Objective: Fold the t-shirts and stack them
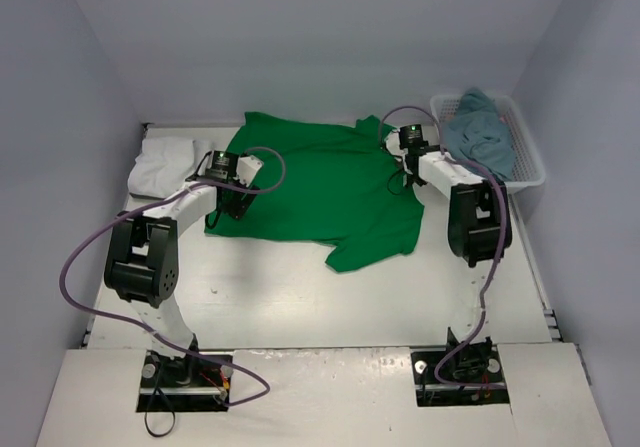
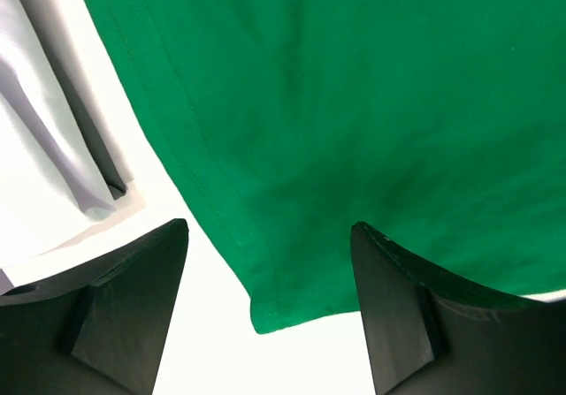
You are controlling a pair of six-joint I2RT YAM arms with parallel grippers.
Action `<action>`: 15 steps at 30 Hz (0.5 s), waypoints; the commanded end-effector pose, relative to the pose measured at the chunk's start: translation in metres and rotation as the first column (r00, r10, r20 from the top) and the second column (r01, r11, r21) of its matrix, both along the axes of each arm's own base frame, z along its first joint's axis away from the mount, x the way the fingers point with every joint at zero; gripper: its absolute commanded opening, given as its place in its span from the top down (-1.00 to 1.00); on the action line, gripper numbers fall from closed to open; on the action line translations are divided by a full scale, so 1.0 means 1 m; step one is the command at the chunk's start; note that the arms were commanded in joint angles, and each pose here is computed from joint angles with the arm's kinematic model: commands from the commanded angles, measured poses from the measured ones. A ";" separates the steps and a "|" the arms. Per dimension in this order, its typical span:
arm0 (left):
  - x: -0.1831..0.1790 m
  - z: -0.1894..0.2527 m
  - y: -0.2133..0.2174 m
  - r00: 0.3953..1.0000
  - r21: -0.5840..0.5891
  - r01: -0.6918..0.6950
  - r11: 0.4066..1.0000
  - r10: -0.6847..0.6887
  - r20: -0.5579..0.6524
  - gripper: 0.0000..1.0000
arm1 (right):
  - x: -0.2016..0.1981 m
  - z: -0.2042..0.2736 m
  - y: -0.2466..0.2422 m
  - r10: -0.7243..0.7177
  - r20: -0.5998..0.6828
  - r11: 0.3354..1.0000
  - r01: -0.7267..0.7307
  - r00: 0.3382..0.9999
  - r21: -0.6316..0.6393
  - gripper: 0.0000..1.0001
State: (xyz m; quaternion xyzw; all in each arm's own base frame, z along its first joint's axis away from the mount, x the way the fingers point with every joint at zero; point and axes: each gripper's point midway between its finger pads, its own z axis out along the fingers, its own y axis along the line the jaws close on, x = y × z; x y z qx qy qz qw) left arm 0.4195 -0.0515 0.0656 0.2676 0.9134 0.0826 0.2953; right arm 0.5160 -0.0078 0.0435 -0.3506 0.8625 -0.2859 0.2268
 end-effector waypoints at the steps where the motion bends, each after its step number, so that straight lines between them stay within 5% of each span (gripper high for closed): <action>1: 0.005 0.025 -0.001 0.998 -0.019 0.009 1.000 -0.008 0.066 -0.35 | -0.022 0.063 0.040 0.037 0.046 0.966 -0.048 0.998 0.253 0.44; 8: -0.001 0.007 -0.018 0.999 -0.107 0.046 0.993 -0.045 0.009 -0.35 | -0.091 0.027 0.106 0.239 -0.145 0.863 -0.141 0.960 0.485 0.98; 15: 0.003 -0.008 -0.019 0.998 -0.102 0.043 0.994 -0.047 -0.034 -0.34 | -0.136 -0.026 0.128 0.333 -0.295 0.826 -0.126 0.896 0.550 0.98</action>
